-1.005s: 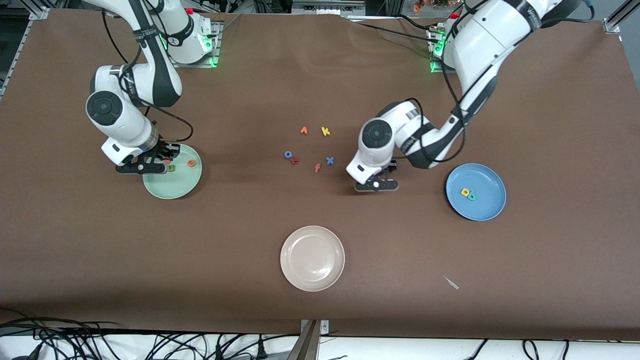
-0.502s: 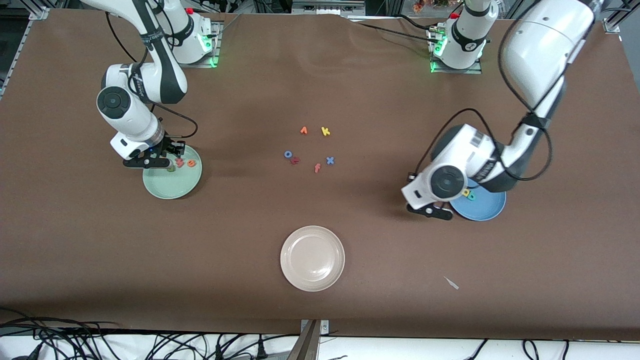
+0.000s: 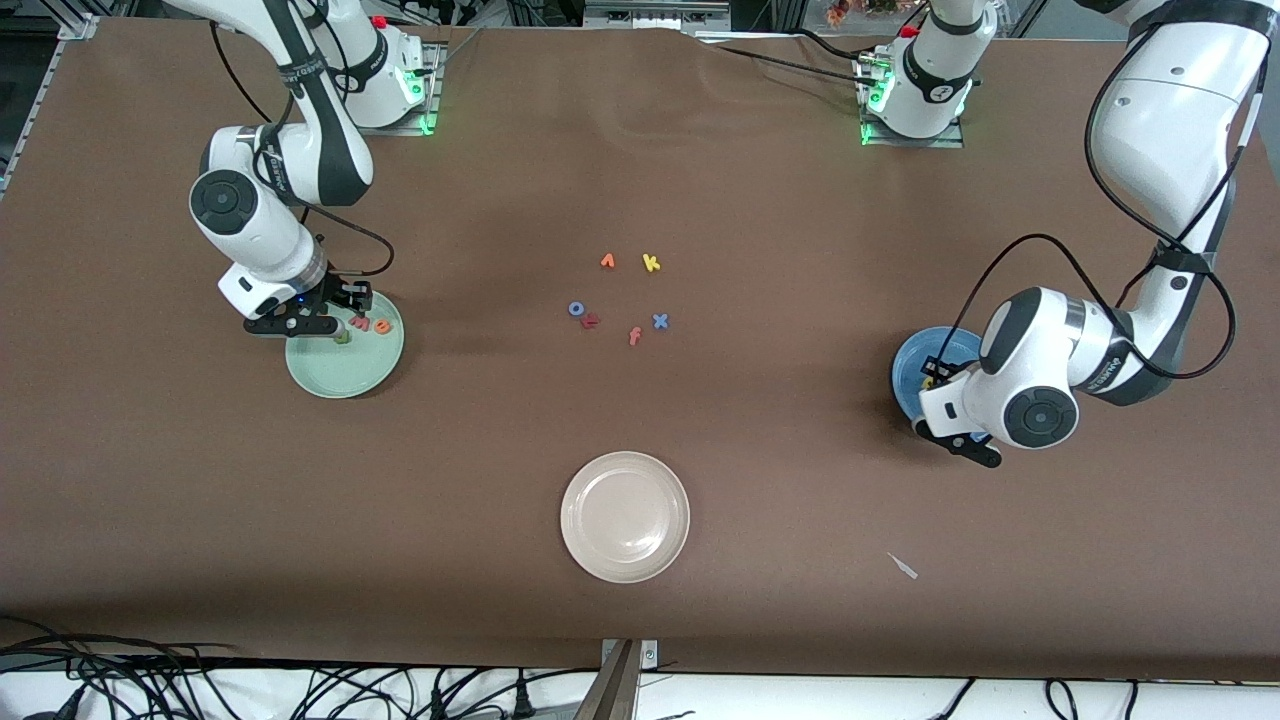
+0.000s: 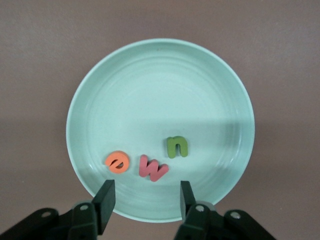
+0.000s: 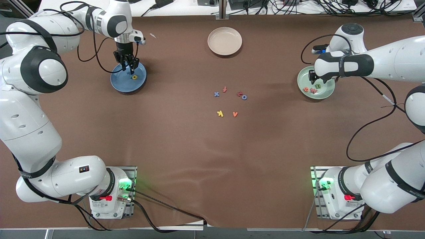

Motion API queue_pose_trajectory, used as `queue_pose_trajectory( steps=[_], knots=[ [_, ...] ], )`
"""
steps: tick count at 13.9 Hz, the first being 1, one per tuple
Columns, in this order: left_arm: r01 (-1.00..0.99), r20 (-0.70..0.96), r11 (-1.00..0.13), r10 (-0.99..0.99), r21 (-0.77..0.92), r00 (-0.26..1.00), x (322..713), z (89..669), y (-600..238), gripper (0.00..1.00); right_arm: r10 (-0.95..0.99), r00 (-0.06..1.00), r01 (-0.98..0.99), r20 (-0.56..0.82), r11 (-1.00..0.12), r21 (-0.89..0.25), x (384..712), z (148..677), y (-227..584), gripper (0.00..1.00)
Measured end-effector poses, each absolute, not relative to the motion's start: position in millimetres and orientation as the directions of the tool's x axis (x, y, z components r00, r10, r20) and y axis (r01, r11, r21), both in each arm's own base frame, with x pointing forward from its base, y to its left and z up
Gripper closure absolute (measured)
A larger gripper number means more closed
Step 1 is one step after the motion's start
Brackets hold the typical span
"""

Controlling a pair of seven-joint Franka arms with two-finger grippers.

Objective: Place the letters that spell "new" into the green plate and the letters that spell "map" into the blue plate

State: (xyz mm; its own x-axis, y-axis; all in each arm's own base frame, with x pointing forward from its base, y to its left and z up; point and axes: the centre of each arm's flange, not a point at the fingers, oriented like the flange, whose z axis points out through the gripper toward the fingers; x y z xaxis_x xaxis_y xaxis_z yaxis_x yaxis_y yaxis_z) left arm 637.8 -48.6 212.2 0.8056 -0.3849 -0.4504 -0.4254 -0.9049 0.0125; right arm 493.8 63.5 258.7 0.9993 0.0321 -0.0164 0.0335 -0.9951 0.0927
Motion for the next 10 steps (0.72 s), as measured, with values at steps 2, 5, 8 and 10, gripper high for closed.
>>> queue_pose_trajectory(
  steps=[2,5,8,10],
  knots=[
    [-0.428,-0.440,-0.904,-0.388,0.010,0.810,641,217,-51,0.18,0.033,0.999,0.034,-0.009,-0.996,0.082,503,276,67,0.33],
    [-0.414,-0.439,-0.910,-0.370,-0.006,0.819,652,242,-47,0.00,0.031,0.998,0.034,-0.046,-0.997,0.076,529,325,75,0.21],
    [-0.391,-0.449,-0.920,-0.341,-0.020,0.826,658,275,-41,0.00,0.031,0.997,0.036,-0.069,-0.997,0.075,558,395,85,0.01],
    [-0.360,-0.444,-0.933,-0.322,-0.001,0.836,661,296,-41,0.00,0.030,0.997,0.036,-0.076,-0.996,0.076,571,447,90,0.00]
  ],
)
